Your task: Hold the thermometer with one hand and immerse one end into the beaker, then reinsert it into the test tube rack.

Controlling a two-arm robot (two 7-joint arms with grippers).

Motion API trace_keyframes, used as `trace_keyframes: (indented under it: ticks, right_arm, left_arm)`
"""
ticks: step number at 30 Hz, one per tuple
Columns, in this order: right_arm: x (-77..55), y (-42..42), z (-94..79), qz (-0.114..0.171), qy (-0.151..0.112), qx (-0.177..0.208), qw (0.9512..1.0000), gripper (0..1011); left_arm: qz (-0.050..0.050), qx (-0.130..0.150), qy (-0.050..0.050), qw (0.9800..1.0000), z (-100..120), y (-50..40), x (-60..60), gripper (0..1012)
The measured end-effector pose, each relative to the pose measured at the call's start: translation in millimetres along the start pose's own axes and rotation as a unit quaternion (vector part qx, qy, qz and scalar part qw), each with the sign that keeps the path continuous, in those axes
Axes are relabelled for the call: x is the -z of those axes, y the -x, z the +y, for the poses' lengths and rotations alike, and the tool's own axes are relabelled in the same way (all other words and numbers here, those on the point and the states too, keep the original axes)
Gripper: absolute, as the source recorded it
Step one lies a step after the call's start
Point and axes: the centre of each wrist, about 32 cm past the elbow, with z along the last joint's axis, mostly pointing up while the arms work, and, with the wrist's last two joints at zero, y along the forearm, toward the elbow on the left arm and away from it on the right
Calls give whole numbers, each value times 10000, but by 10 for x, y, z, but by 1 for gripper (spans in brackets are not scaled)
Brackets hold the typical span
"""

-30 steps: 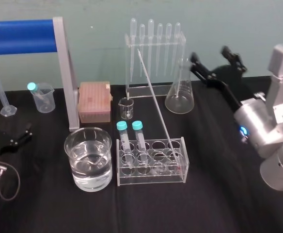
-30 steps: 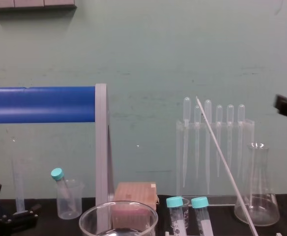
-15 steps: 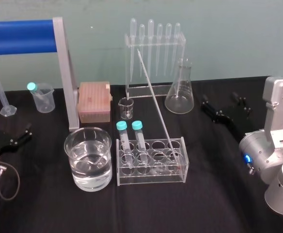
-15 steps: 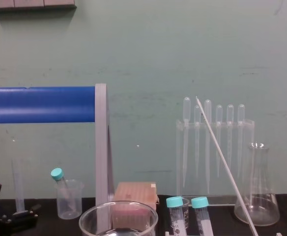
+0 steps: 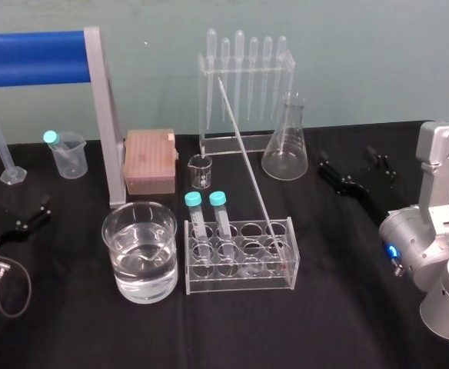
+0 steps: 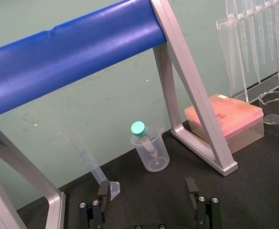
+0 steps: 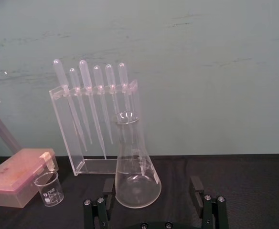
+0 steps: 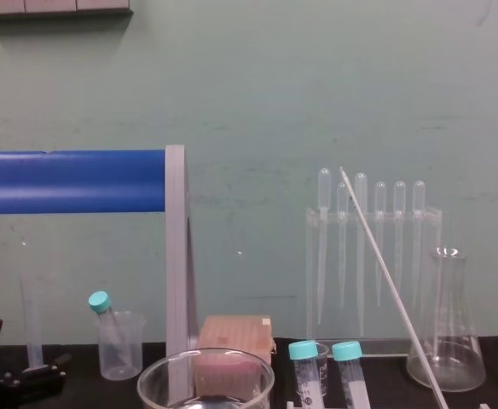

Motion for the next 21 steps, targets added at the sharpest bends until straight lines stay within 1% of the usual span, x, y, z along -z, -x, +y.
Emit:
trace_keyframes:
  ticks: [21]
  right_arm:
    - [-13, 2, -4, -28, -33, 25, 10000, 1002]
  left_arm:
    - [0, 0, 0, 10000, 0, 0, 0, 1008]
